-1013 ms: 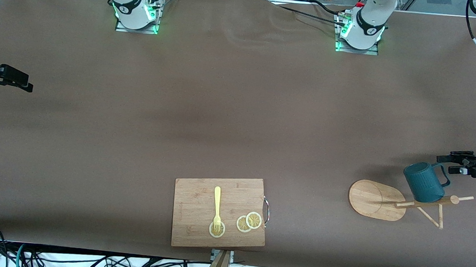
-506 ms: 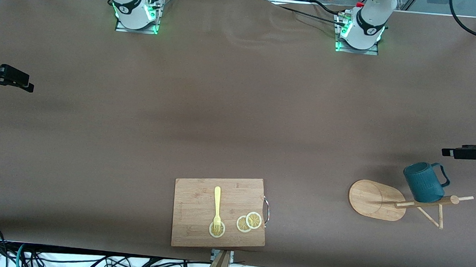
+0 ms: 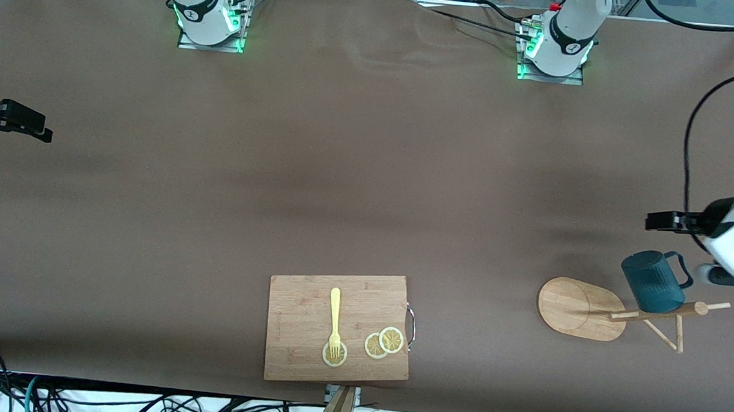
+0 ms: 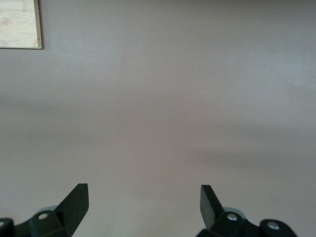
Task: Pass cup and hang on rack
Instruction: 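Open the left gripper and pull it up away from the mug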
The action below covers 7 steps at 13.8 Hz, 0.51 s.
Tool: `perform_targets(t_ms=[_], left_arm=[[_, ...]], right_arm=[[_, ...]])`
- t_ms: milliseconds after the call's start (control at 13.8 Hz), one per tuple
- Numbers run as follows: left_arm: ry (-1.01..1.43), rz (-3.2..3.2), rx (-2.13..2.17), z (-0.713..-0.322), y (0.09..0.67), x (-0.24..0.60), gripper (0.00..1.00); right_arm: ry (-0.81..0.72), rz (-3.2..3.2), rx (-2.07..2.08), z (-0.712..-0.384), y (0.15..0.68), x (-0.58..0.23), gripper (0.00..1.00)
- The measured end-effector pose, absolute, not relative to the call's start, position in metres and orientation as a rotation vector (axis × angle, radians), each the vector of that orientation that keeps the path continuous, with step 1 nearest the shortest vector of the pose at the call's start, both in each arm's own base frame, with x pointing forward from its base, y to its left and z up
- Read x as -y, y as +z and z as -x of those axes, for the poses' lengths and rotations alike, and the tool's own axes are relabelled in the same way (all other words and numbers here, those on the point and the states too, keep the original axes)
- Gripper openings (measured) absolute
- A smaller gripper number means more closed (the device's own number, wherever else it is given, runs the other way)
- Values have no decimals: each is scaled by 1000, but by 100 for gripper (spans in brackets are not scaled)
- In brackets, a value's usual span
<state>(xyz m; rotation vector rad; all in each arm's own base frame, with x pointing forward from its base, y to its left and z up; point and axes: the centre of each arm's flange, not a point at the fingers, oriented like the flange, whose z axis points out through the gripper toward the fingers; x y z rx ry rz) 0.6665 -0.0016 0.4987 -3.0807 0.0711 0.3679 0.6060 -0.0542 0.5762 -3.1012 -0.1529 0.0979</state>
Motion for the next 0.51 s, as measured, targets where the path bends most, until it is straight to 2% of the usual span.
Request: perform_targets(t_ms=[506], left_arm=[[331,3056,-291,-659,506,97,100]], right_arm=[[99,3105,79,-606,576,54,100]])
